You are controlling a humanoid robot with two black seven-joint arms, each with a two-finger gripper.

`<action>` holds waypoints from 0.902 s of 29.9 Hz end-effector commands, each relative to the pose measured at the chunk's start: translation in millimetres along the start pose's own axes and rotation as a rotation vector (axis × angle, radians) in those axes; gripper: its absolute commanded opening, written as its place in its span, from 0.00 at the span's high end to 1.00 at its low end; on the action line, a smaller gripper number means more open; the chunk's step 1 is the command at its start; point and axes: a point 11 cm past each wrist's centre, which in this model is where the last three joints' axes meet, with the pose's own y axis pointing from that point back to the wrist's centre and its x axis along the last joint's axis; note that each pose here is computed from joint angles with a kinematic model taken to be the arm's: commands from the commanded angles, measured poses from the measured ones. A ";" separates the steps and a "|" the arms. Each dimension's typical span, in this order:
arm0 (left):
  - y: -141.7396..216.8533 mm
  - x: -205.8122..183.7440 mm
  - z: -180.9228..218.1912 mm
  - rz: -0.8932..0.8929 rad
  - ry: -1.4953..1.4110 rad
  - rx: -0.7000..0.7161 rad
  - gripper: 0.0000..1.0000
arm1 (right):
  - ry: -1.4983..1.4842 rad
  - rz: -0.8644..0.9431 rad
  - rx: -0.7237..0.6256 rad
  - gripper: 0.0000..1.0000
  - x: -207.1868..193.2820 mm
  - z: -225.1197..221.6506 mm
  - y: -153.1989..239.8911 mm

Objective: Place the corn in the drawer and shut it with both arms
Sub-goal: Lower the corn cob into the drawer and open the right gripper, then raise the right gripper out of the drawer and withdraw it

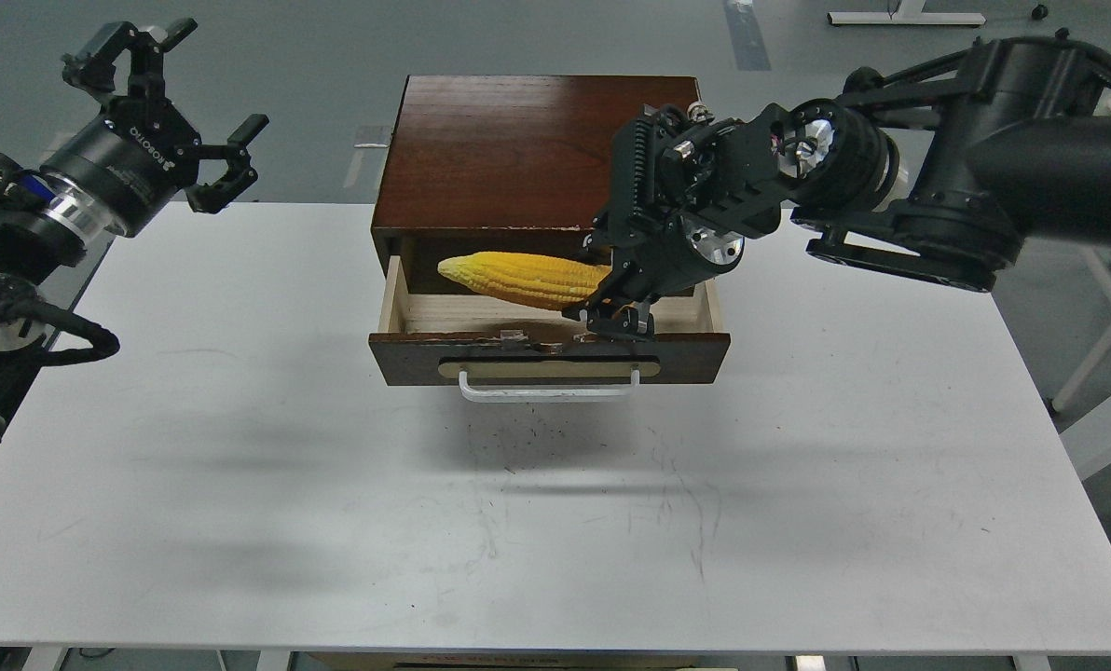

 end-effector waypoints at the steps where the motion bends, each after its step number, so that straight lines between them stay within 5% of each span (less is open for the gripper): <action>1: -0.2 -0.1 0.2 0.000 0.000 0.000 0.01 | 0.006 0.015 -0.005 0.31 2.9 1.6 2.2; 14: 0.4 0.7 1.6 0.001 -0.003 -0.002 0.01 | 0.009 0.082 -0.039 0.19 25.5 12.6 21.2; 18: 0.7 1.1 2.1 0.002 -0.004 -0.002 0.01 | -0.137 0.246 -0.084 0.07 49.6 30.0 47.6; 27: 0.1 0.3 0.7 0.000 -0.002 0.000 0.01 | -0.764 0.667 -0.164 0.04 24.0 76.5 116.3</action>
